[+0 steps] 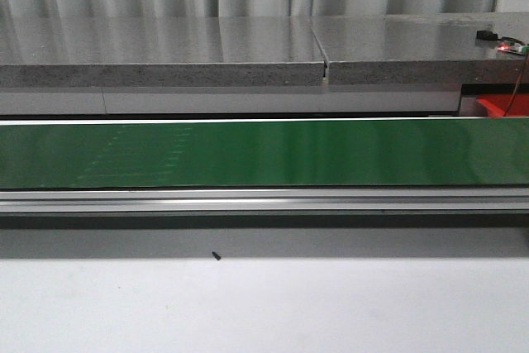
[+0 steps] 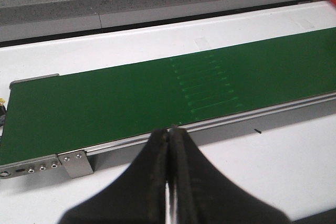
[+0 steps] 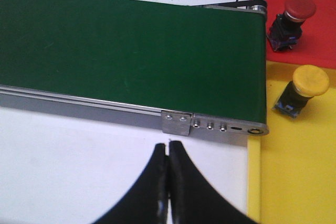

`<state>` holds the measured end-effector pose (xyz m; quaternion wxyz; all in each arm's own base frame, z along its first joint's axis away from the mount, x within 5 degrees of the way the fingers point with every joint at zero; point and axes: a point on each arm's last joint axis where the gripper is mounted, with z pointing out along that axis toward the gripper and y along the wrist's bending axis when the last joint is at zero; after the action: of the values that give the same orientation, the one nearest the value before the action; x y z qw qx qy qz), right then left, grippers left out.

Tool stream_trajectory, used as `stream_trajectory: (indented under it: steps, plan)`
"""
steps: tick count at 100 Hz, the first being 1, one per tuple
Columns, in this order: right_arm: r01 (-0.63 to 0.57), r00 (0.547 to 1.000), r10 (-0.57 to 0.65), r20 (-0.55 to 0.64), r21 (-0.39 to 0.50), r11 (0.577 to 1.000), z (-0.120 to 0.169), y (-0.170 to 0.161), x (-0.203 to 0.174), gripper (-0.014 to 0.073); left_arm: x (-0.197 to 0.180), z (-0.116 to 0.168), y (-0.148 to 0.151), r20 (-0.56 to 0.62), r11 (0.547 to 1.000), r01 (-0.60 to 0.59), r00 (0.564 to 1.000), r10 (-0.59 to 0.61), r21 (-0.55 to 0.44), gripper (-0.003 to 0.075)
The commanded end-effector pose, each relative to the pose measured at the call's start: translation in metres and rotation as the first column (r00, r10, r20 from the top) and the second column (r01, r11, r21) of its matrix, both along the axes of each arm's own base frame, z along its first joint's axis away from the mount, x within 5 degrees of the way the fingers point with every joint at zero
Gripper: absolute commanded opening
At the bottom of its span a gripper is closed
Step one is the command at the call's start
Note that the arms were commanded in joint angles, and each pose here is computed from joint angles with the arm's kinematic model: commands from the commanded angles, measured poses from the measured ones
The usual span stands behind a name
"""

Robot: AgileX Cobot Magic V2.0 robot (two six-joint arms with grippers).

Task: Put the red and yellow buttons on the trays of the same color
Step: 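Move the left gripper back over the button cluster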

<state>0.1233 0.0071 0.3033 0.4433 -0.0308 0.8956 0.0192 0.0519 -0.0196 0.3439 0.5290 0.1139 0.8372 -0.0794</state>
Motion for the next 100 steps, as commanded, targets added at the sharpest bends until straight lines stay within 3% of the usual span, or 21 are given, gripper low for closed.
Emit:
stream_trajectory:
  steps: [1,16,38,52,60,70,77,84,96,100]
  plan:
    - [-0.001,0.997,0.0,0.08,0.009,1.0,0.012,0.001,0.003,-0.0067,0.004,0.011,-0.002,0.086,0.998,0.004,0.996,0.001,-0.061,-0.0019]
    - [-0.001,0.997,0.0,0.08,0.009,1.0,0.012,0.001,0.003,-0.0067,0.014,0.001,-0.003,0.03,0.999,-0.003,1.0,0.005,-0.051,-0.0019]
    - [-0.001,0.997,0.0,0.08,0.009,1.0,0.012,0.001,0.003,-0.0067,0.042,-0.011,0.003,-0.091,0.996,-0.078,0.992,0.082,0.048,-0.0019]
    - [-0.001,0.997,0.0,0.08,0.009,1.0,0.012,0.001,0.003,-0.0067,0.06,-0.014,0.012,-0.108,0.984,-0.176,0.978,0.179,0.038,-0.0019]
    - [-0.001,0.997,0.0,0.08,0.009,1.0,0.012,0.001,0.003,-0.0067,0.068,-0.015,0.021,-0.124,0.957,-0.29,0.95,0.286,-0.017,-0.0018]
    - [-0.001,0.997,0.0,0.08,0.009,1.0,0.012,0.001,0.003,-0.0067,0.074,-0.018,0.031,-0.145,0.932,-0.363,0.922,0.359,0.0,0.0001]
    - [-0.001,0.997,0.0,0.08,0.009,1.0,0.012,0.001,0.003,-0.0067,0.077,-0.019,0.038,-0.146,0.914,-0.406,0.904,0.402,0.002,0.0065]
    - [-0.001,0.997,0.0,0.08,0.009,1.0,0.012,0.001,0.003,-0.0067,0.078,-0.018,0.043,-0.142,0.896,-0.443,0.887,0.439,-0.002,0.0192]
    - [-0.001,0.997,0.0,0.08,0.009,1.0,0.012,0.001,0.003,-0.0067,0.077,-0.016,0.053,-0.124,0.849,-0.527,0.846,0.519,-0.04,0.0517]
    - [-0.001,0.997,0.0,0.08,0.009,1.0,0.012,0.001,0.003,-0.0067,0.077,-0.015,0.057,-0.12,0.826,-0.561,0.825,0.553,-0.056,0.0586]
